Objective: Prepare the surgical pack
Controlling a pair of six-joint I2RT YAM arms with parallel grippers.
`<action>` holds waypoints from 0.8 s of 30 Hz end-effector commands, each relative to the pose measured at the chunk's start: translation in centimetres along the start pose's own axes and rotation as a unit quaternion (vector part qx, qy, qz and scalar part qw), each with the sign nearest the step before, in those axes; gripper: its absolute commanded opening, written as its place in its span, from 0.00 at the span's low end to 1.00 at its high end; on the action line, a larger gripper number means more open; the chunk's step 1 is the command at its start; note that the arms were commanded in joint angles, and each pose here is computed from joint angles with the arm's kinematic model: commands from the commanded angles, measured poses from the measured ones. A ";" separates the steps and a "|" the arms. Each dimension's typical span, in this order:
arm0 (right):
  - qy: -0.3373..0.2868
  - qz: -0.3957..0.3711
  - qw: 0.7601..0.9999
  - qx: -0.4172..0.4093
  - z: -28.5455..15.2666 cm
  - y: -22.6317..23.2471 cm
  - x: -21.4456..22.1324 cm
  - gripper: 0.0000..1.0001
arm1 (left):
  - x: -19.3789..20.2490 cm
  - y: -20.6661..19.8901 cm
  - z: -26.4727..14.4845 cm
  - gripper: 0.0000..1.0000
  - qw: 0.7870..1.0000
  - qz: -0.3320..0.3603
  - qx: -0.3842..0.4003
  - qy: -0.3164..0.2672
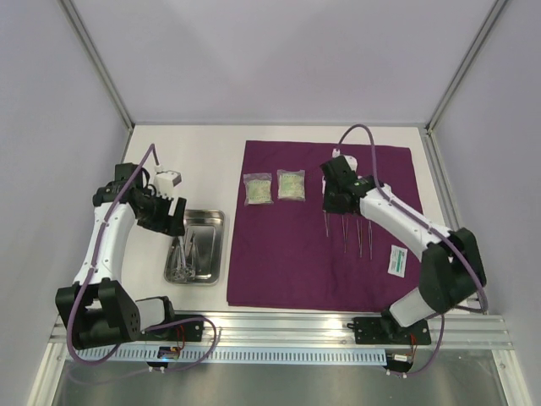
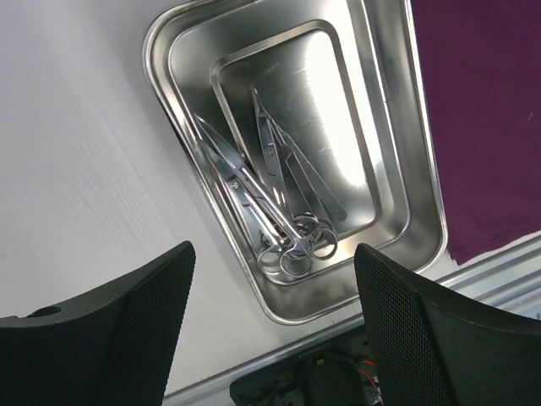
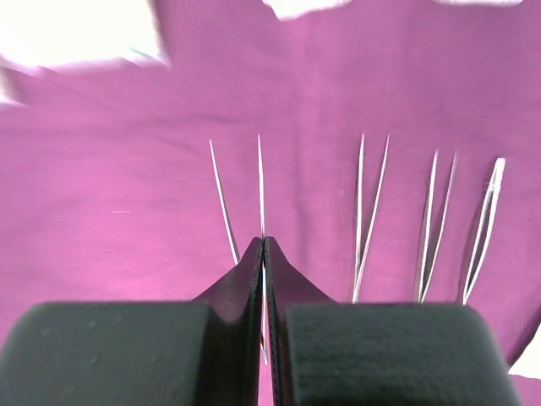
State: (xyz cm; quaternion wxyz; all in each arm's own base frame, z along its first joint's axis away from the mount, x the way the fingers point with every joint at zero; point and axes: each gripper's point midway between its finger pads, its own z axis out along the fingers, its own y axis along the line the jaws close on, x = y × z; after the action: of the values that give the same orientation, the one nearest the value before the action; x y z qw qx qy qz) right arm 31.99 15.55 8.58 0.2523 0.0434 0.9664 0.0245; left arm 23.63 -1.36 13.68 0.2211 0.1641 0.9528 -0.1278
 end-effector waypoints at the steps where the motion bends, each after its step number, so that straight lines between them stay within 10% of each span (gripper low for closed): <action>1: -0.094 0.060 0.993 -0.042 -4.9 2.8 -3.4 0.01 | -0.8 1.1 -0.4 0.84 0.999 -0.020 -0.032 -0.011; 13: -0.158 0.068 0.962 -0.213 -11.9 21.1 -3.2 0.01 | -1.0 0.9 -1.8 0.84 0.996 -0.036 -0.063 -0.049; 24: -0.046 0.044 0.971 -0.231 -5.8 35.1 5.0 0.00 | -1.2 2.2 -2.9 0.85 0.989 -0.040 -0.119 -0.076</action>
State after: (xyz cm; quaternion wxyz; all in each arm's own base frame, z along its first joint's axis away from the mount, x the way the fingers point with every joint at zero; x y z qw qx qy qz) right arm 27.55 49.53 15.13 0.3229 -0.0014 0.9100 0.2602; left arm 23.91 0.71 15.75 0.2852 0.1080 0.9510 -0.0505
